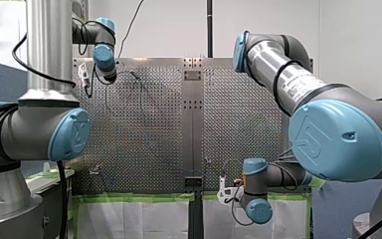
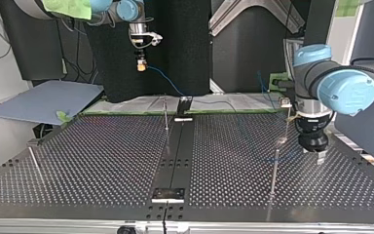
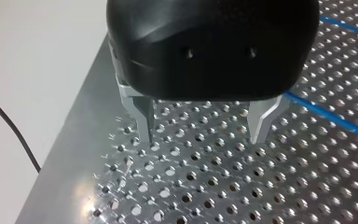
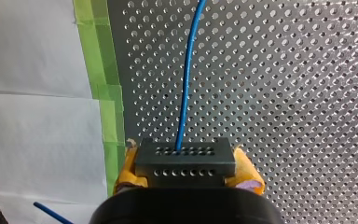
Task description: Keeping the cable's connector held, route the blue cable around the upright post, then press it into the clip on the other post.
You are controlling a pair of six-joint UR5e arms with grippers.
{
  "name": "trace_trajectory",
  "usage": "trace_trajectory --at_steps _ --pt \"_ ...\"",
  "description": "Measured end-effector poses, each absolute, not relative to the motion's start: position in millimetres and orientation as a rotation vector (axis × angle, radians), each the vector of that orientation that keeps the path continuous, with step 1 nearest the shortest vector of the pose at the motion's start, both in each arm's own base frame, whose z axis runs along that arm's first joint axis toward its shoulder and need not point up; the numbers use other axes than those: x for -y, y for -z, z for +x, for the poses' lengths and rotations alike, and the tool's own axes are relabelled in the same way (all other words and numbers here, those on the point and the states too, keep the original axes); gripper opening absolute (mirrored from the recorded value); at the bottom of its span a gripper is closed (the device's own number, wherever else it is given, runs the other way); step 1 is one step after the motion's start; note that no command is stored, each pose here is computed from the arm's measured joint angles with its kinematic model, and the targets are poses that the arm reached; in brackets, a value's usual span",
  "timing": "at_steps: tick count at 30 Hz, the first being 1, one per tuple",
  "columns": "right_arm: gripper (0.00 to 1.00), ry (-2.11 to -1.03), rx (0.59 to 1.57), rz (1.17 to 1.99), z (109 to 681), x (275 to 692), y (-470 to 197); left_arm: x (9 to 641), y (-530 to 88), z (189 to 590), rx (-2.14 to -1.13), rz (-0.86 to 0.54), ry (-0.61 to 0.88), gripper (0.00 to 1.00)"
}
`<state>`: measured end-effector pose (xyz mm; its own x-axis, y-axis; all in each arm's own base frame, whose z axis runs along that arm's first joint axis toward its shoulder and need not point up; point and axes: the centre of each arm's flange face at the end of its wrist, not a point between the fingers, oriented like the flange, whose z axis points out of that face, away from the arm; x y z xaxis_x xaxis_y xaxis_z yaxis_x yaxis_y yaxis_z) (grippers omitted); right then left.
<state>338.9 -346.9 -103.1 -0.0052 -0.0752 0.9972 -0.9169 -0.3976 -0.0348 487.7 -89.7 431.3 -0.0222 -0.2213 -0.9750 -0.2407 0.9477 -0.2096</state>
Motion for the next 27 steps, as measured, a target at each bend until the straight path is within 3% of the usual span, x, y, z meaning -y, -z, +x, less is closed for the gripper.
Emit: trace_trajectory --at_steps 13,27 --pt "0.0 -1.496 1.049 1.558 341 347 103 100 -467 506 -1.496 -0.355 0.207 0.98" --pt "0.0 -1.499 1.047 1.559 342 348 103 102 -483 538 -1.493 -0.36 0.232 0.98"
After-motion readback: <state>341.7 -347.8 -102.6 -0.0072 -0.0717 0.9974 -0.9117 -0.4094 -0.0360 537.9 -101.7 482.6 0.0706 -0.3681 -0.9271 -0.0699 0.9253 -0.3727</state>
